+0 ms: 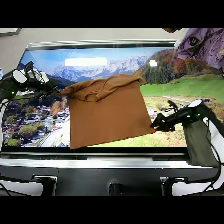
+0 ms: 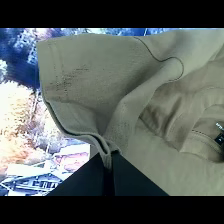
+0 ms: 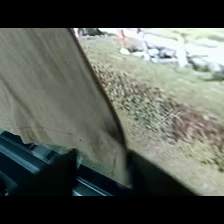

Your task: Fold the clothes and pants, and hang the long-sleeved shirts on hangers.

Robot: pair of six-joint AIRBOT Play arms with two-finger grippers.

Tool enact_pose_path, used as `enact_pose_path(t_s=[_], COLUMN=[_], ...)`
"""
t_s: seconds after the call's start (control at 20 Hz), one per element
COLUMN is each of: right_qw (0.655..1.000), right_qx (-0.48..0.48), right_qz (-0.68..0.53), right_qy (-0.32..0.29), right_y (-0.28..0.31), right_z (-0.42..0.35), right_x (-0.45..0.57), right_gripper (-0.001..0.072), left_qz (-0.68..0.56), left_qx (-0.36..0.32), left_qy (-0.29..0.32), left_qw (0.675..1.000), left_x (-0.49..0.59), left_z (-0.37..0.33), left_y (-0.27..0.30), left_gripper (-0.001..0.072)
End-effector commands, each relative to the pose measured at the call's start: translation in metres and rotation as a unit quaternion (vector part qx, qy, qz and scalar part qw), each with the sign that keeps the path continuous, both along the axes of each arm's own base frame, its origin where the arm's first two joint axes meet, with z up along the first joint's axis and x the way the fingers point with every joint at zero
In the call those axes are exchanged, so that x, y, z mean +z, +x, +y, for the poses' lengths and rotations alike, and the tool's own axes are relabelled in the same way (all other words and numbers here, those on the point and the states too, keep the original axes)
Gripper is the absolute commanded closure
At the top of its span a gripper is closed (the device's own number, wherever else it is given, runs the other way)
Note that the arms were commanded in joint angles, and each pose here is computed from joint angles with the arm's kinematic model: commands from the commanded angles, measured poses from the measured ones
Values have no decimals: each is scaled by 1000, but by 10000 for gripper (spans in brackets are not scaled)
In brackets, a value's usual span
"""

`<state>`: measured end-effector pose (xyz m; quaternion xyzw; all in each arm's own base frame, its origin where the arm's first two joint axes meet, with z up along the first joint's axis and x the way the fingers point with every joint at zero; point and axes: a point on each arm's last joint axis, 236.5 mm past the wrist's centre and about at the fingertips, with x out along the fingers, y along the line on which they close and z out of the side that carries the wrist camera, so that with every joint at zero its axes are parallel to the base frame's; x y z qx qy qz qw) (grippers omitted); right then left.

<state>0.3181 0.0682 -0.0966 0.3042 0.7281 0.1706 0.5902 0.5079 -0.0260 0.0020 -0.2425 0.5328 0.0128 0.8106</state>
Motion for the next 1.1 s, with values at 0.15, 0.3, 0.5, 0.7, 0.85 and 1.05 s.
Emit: enact_pose_path(t_s=[0.15,0.3,0.5,0.7,0.85,1.05], right_qw=[993,960,911,913,930,945], right_qx=[-28,-105,-199,-254,-245,-194], right_qz=[-89,-205,-308,-286,-246,-232], right_qy=[-75,-156,-190,-143,-120,-122], right_y=[67,151,234,268,259,218], right_z=[-29,-86,-121,-117,-106,-130], right_x=[23,87,144,117,96,120], right_gripper=[685,685,685,683,458,191], left_qz=[5,16,51,64,66,66], left_qx=[-1,-6,-17,-30,-28,-27], left_qy=[-1,-2,-6,-7,-9,-10], left_qw=[1000,1000,999,997,997,997], left_x=[0,-2,-10,-13,-13,-13], left_z=[0,-2,-6,-17,-20,-20], left_y=[-2,-8,-23,-29,-29,-29], left_gripper=[690,690,690,690,690,690])
